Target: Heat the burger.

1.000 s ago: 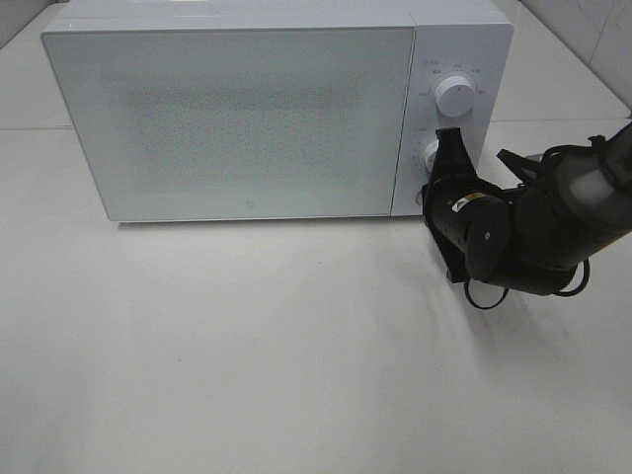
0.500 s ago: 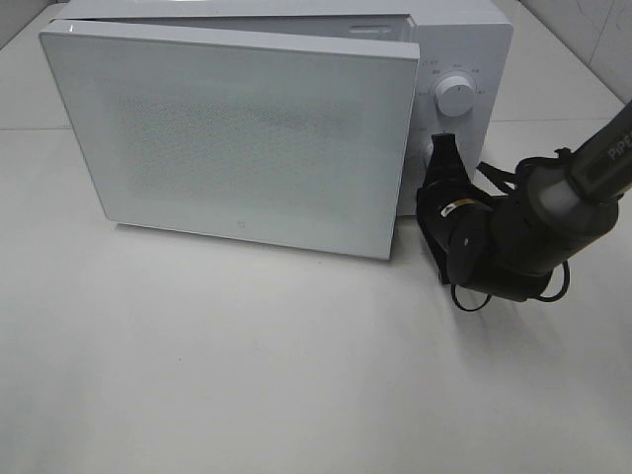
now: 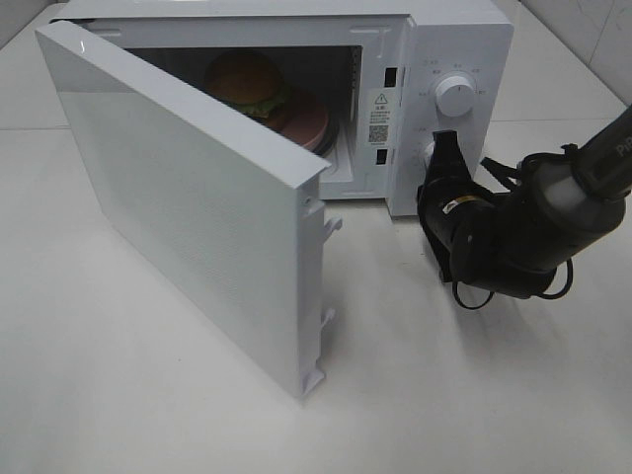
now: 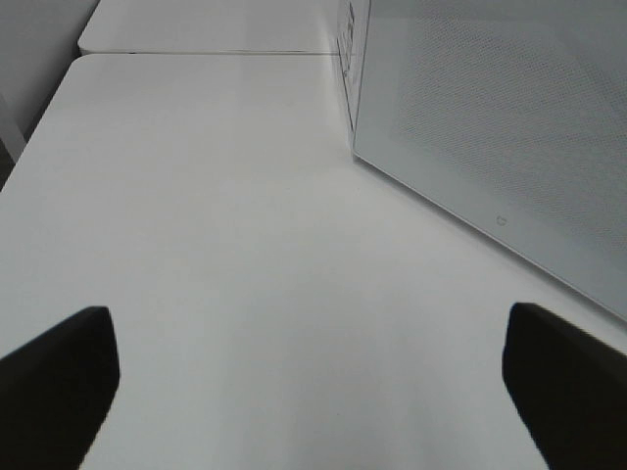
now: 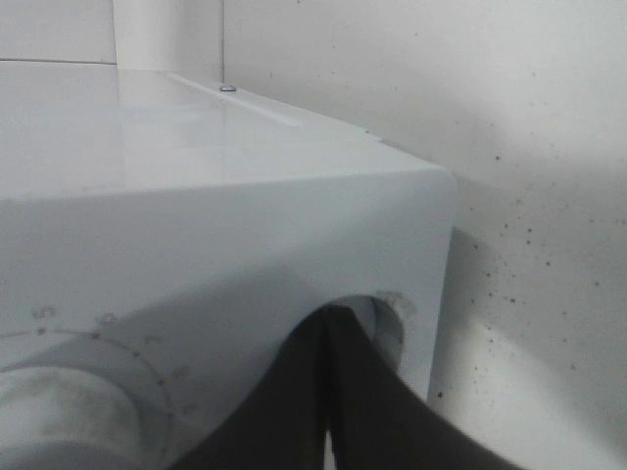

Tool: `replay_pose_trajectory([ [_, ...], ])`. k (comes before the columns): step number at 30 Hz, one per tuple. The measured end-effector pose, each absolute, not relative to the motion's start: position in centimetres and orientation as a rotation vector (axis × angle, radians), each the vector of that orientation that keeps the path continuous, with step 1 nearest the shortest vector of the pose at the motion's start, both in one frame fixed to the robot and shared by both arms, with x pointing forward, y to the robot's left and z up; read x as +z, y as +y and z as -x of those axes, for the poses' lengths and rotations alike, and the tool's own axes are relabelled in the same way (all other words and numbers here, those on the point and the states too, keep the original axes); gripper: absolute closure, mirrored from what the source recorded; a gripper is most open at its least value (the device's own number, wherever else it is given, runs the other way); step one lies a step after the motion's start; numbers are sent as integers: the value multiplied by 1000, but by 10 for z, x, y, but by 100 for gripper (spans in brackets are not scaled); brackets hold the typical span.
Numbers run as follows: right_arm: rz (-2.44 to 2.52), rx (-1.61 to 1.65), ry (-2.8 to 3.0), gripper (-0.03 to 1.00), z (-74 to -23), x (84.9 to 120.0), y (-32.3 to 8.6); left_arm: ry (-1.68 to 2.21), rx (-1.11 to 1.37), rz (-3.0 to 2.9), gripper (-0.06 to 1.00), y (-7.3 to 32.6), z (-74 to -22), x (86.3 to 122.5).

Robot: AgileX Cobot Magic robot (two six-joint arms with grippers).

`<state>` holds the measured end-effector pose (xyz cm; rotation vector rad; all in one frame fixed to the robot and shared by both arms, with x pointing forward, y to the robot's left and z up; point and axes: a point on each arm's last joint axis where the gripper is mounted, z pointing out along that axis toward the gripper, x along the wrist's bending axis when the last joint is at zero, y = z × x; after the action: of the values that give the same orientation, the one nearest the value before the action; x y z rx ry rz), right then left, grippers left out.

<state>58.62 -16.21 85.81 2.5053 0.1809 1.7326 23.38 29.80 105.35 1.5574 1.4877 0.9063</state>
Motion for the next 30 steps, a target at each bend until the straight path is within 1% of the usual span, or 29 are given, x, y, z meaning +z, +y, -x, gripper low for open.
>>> replay_pose_trajectory([
  [5, -2530, 1716, 229, 97, -579, 863, -164, 1488, 906, -1557, -4, 298, -234, 1054],
  [12, -2545, 1726, 370, 97, -565, 884, -164, 1488, 906, -1557, -4, 298, -234, 1054],
  [18, -2593, 1561, 561, 97, -545, 891, -169, 1488, 906, -1557, -4, 298, -234, 1054],
  [22, -2574, 1462, 757, 97, -533, 903, -170, 1488, 906, -1557, -4, 298, -234, 1054],
  [24, -2532, 1398, 924, 97, -527, 913, -170, 1488, 906, -1557, -4, 298, -234, 1054],
  [30, -2414, 1283, 1228, 97, -517, 925, -168, 1488, 906, -1557, -4, 298, -234, 1054],
])
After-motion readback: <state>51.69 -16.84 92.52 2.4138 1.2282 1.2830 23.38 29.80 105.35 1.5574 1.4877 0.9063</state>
